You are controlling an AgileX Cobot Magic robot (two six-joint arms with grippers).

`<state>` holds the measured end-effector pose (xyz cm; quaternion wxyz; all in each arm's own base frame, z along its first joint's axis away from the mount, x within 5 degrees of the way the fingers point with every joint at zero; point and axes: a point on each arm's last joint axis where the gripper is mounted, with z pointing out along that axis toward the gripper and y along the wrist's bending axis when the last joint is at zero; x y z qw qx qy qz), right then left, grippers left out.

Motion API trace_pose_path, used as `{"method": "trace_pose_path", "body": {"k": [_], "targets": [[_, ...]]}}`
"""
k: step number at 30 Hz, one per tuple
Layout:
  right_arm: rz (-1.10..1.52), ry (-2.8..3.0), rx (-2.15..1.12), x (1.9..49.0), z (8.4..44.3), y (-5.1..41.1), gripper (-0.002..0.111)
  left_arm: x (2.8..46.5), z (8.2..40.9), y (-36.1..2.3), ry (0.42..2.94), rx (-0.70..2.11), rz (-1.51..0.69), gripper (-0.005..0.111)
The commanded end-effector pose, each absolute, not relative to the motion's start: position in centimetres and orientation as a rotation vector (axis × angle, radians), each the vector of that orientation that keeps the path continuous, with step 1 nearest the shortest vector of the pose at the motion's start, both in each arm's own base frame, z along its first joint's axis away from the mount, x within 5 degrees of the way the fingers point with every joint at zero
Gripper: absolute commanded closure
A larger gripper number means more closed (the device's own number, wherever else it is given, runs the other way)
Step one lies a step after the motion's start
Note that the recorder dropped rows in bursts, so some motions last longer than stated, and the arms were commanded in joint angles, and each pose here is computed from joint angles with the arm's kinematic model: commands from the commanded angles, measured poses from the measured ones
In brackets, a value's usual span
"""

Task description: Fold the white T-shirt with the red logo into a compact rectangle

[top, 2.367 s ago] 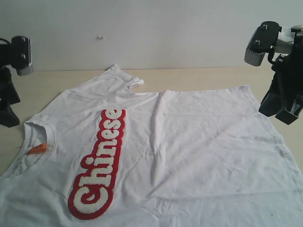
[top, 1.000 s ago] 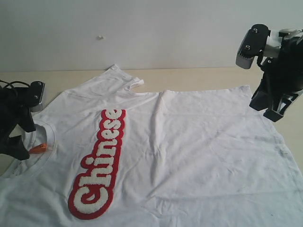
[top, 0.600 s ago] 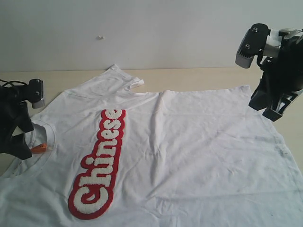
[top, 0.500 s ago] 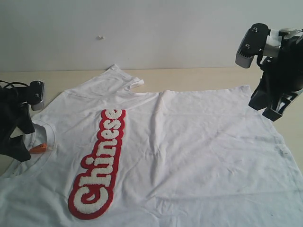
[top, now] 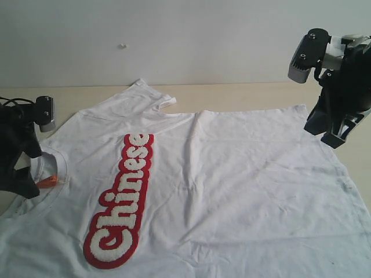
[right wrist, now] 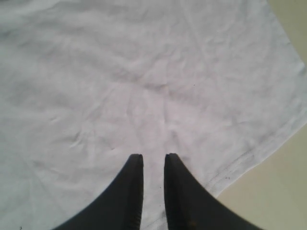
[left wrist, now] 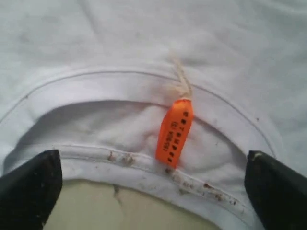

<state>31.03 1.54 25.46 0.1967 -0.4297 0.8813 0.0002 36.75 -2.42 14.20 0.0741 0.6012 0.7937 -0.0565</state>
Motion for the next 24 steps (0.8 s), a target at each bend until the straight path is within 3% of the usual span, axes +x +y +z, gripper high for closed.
{"method": "trace_pose_path", "body": {"k": [1, 6, 24], "targets": [[0.001, 2.455, -1.198, 31.15, 25.67, 1.61, 0.09, 35.8, 14.06, -1.4, 2.264, 2.167, -0.156, 0.001], [0.001, 2.455, -1.198, 31.15, 25.67, 1.61, 0.09, 35.43, 14.16, -1.09, 2.026, 2.442, -0.168, 0.001], [0.001, 2.455, -1.198, 31.15, 25.67, 1.61, 0.09, 35.75, 13.61, -1.92, 2.054, 2.312, -0.239, 0.001]]}}
